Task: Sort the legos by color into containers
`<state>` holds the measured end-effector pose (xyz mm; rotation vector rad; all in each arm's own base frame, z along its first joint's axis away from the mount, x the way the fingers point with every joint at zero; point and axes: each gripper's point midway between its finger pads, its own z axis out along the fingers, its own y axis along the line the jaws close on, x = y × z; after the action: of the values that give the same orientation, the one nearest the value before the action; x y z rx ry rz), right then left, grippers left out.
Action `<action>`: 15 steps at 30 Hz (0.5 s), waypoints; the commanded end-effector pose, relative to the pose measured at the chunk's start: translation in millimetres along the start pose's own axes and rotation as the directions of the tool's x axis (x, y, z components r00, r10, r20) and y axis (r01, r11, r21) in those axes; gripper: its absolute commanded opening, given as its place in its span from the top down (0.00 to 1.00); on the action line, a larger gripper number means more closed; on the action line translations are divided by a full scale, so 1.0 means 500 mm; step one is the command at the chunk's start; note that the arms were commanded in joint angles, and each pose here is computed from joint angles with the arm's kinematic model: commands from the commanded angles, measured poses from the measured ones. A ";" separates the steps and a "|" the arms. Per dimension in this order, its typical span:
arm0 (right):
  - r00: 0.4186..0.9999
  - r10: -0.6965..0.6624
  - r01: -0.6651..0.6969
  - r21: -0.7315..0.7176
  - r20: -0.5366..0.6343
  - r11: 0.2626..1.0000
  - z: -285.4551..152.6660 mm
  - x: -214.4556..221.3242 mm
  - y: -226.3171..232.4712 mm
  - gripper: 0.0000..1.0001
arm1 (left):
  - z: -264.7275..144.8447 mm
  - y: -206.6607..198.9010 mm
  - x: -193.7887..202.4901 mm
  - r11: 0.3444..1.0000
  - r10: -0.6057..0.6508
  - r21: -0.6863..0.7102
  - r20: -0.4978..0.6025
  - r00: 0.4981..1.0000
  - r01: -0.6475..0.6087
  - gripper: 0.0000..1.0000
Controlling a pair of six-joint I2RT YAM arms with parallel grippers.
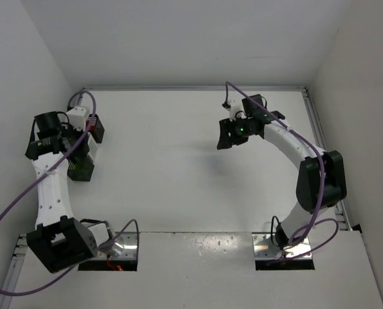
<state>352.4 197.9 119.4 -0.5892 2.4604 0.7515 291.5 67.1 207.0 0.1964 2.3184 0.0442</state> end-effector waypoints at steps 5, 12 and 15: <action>1.000 -0.002 0.005 0.165 -0.018 0.986 -0.064 0.033 -0.105 0.45 | -0.008 0.103 0.096 0.997 -0.064 -0.057 -0.172 0.983 0.055 1.00; 0.999 0.041 -0.040 0.158 -0.006 0.987 -0.086 0.030 -0.122 0.45 | 0.031 0.134 0.105 0.994 -0.104 -0.058 -0.202 0.974 0.094 0.94; 0.998 0.058 -0.055 0.152 -0.017 0.987 -0.087 0.034 -0.125 0.45 | 0.047 0.152 0.127 0.990 -0.135 -0.069 -0.234 0.963 0.122 0.93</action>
<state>354.4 121.0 97.4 -0.4561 2.5810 0.5710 267.0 134.7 144.2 0.0301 2.5957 0.0282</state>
